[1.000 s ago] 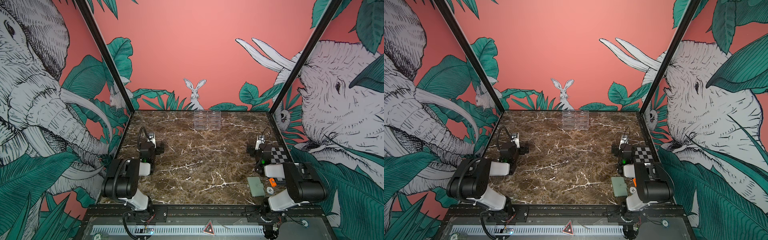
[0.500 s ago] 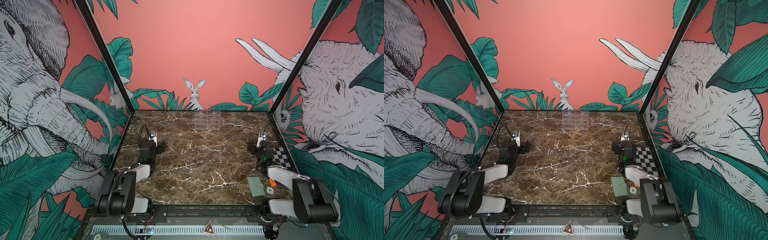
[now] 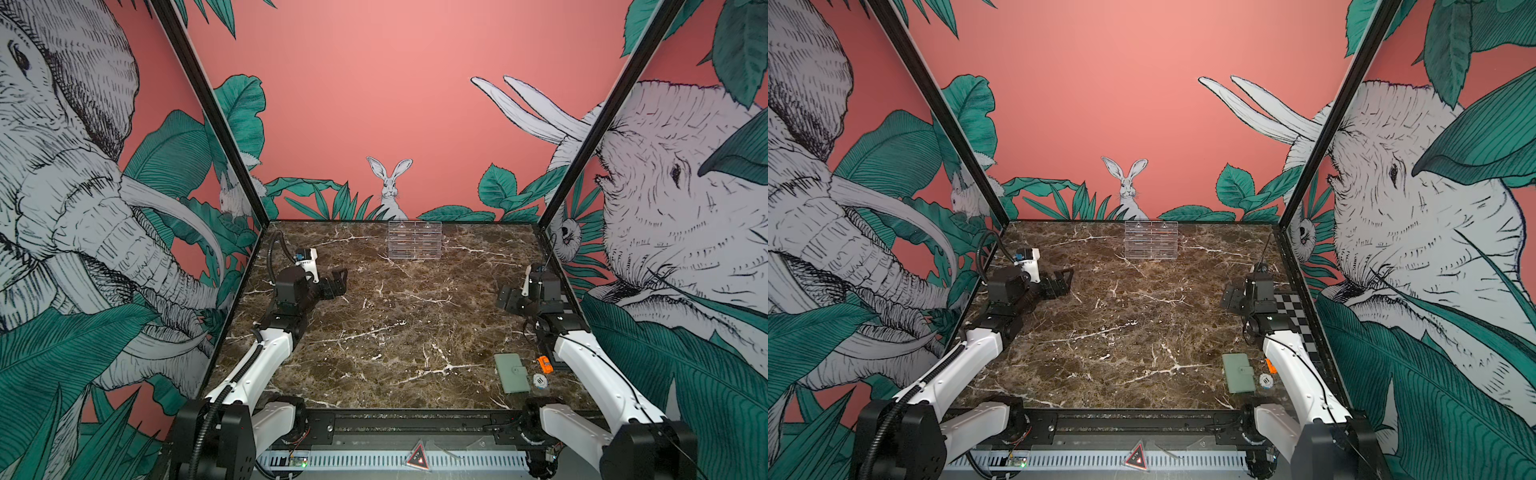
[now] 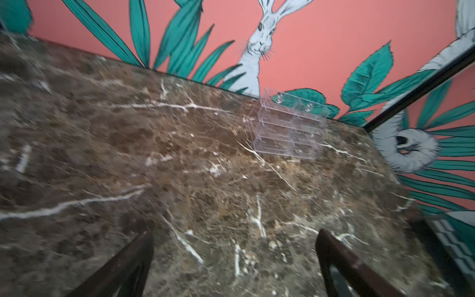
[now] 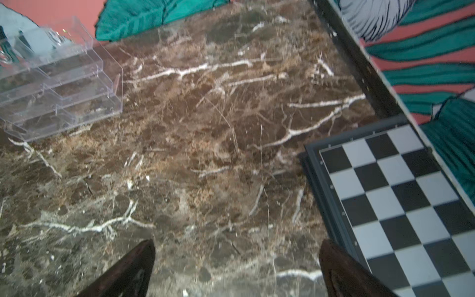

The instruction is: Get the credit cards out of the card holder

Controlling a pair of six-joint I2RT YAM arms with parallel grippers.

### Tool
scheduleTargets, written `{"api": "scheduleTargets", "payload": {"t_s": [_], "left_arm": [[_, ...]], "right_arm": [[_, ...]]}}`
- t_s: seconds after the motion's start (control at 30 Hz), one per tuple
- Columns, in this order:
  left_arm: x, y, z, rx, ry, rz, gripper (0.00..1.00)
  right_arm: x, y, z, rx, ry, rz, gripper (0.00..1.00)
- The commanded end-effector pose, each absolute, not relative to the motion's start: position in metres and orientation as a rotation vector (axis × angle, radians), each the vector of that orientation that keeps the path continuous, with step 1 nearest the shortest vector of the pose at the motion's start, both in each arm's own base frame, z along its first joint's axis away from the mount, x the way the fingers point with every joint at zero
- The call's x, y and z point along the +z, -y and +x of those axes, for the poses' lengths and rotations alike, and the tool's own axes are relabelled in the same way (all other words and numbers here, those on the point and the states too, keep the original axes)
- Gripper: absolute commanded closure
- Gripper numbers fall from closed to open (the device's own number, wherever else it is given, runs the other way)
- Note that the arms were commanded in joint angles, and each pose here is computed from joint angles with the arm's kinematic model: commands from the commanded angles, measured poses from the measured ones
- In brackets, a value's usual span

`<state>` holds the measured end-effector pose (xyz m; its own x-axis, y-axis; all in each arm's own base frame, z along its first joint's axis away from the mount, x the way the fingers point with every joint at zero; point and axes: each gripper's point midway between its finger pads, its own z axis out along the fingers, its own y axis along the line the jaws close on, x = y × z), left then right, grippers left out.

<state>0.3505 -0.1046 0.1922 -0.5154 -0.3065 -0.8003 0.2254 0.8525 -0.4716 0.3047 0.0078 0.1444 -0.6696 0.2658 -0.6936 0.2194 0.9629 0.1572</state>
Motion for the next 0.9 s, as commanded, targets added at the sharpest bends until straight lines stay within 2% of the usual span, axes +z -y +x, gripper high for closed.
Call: {"api": "scheduleTargets", "payload": {"t_s": [0.0,0.27,0.57,0.77,0.87], "left_arm": [[0.191,0.135,0.326,-0.968,-2.063,-0.121,0.01],[0.199,0.156,0.300,-1.043,-2.077,-0.084,0.01],[0.184,0.166,0.289,-1.039,-2.129,-0.083,0.01],[0.182,0.171,0.289,-1.043,-2.137,-0.079,0.01],[0.178,0.174,0.290,-1.053,-2.145,-0.078,0.01]], "right_arm": [[0.124,-0.019,0.262,0.101,-2.508,0.389,0.02],[0.111,-0.053,0.220,-0.048,-2.647,0.227,0.02],[0.071,-0.069,0.179,-0.149,-2.786,0.201,0.05],[0.052,-0.068,0.155,-0.188,-2.861,0.236,0.15],[0.046,-0.064,0.143,-0.197,-2.880,0.257,0.24]]}}
